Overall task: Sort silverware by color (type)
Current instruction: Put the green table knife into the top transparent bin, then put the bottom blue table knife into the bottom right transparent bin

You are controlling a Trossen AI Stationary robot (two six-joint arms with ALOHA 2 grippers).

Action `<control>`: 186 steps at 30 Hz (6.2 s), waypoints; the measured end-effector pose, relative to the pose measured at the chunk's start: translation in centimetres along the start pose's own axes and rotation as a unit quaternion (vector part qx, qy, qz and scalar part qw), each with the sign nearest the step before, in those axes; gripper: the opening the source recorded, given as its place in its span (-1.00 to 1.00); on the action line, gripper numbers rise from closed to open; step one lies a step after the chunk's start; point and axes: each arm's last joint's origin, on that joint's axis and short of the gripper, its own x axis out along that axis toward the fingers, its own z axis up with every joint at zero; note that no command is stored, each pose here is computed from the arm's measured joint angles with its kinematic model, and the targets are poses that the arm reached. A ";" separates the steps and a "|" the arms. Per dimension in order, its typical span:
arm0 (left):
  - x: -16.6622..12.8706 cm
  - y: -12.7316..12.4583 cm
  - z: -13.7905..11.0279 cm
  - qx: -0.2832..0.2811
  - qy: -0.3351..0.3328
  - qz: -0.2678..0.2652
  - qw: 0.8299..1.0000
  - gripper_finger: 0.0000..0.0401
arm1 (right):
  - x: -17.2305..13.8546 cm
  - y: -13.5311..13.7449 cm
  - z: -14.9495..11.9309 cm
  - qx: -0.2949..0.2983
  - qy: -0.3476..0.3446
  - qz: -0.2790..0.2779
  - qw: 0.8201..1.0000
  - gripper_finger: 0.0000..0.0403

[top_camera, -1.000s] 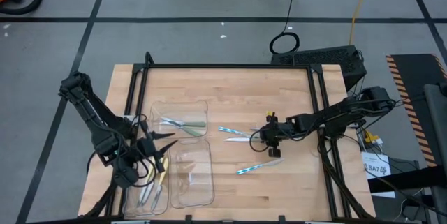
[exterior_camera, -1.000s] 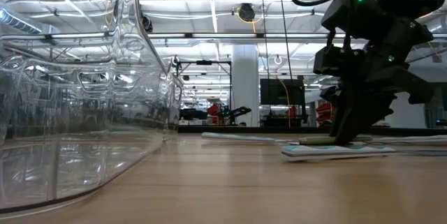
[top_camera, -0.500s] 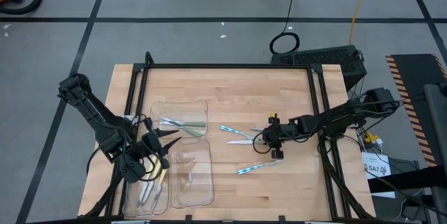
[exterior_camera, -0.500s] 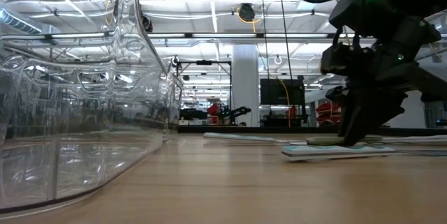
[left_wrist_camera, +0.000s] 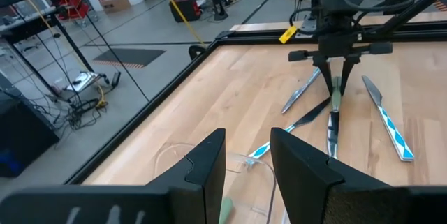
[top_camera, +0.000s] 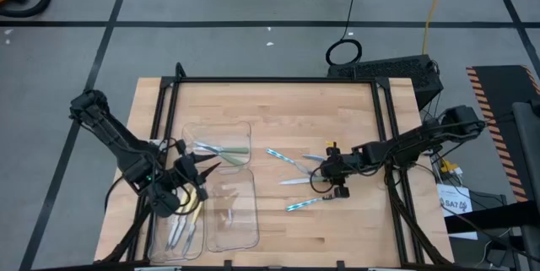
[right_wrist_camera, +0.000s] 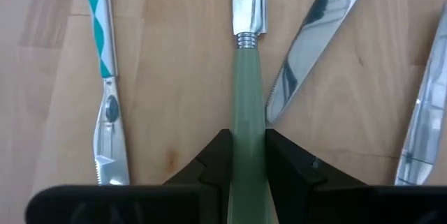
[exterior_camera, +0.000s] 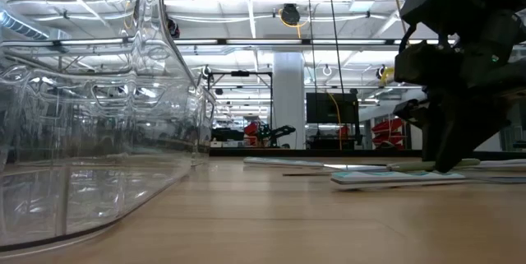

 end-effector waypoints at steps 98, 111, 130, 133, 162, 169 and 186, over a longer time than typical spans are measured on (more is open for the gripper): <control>-5.6 9.6 -6.2 -0.036 -0.095 -0.075 0.992 -0.39 | 4.1 -10.3 25.4 -0.063 -0.451 -0.050 0.889 -0.68; -5.6 9.5 -6.2 -0.026 -0.096 -0.073 0.992 -0.39 | 5.3 -10.5 24.4 -0.048 -0.382 -0.045 0.922 -0.68; -5.6 9.5 -6.2 -0.027 -0.096 -0.073 0.992 -0.39 | 5.7 -10.6 23.9 -0.043 -0.353 -0.044 0.933 -0.55; -5.6 9.5 -6.2 -0.027 -0.096 -0.073 0.992 -0.39 | 5.7 -10.6 23.9 -0.043 -0.353 -0.044 0.934 -0.56; -4.5 6.8 -4.7 -0.042 -0.072 -0.046 0.996 -0.39 | -8.0 -1.6 18.9 -0.087 -0.093 0.024 0.992 -0.58; -3.0 4.1 -3.7 -0.032 -0.033 -0.074 0.996 -0.39 | -4.6 1.0 14.5 -0.070 0.010 0.054 0.996 -0.58; 2.0 -0.8 -2.0 0.001 -0.040 -0.125 0.991 -0.39 | 0.7 7.5 8.8 -0.089 -0.060 0.049 0.993 -0.39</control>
